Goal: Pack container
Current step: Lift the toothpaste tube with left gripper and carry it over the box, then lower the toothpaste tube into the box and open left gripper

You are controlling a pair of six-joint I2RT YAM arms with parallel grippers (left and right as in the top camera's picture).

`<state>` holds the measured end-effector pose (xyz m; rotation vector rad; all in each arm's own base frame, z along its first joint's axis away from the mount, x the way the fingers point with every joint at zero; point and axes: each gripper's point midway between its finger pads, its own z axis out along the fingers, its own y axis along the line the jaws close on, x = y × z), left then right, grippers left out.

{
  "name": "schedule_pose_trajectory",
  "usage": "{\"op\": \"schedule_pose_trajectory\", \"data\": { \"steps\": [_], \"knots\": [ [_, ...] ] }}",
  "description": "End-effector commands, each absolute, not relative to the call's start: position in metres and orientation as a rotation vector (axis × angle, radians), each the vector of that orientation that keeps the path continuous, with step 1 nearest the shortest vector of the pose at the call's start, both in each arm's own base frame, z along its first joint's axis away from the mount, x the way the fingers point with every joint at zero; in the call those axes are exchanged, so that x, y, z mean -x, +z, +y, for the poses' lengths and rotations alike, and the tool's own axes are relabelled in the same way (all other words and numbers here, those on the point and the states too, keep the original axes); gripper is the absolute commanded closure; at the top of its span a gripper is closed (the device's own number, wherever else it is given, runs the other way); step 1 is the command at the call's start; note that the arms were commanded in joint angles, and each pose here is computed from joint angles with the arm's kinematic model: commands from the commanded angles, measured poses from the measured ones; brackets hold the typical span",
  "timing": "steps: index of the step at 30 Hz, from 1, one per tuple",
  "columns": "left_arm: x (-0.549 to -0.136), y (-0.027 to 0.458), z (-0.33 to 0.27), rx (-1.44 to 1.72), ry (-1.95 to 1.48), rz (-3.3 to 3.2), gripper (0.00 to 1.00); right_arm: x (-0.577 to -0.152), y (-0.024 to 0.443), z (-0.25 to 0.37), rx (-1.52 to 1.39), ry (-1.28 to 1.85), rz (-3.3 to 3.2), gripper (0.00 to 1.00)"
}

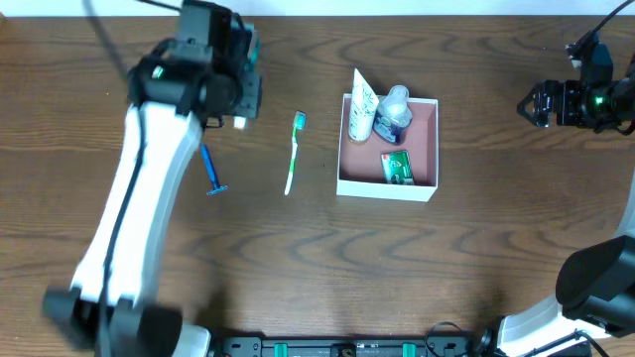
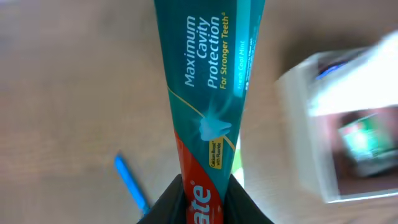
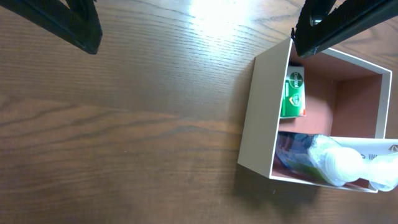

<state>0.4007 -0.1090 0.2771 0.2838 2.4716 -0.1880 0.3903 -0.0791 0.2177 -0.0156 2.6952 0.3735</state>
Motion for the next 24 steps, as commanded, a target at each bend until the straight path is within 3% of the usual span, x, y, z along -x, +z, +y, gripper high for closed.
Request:
{"op": "schedule_pose_trajectory", "data": {
  "steps": [1, 5, 10, 16, 24],
  "knots": [
    [-0.375, 0.33, -0.146, -0.322, -0.326, 2.32, 0.81, -0.391, 0.219, -0.074, 0.016, 0.397, 2.689, 0.01],
    [-0.34, 0.375, -0.205, -0.485, -0.491, 2.146, 0.81, -0.391, 0.219, -0.074, 0.015, 0.397, 2.689, 0.01],
    [-0.312, 0.388, -0.271, -0.617, -0.632, 2.056, 0.81, -0.391, 0.219, -0.074, 0.016, 0.397, 2.689, 0.01],
    [-0.309, 0.357, -0.331, -0.69, -0.714, 2.093, 0.81, -0.391, 0.219, -0.074, 0.016, 0.397, 2.689, 0.01],
    [-0.339, 0.285, -0.37, -0.701, -0.695, 2.221, 0.81, -0.391, 0.219, -0.074, 0.016, 0.397, 2.689, 0.01]
  ]
}}
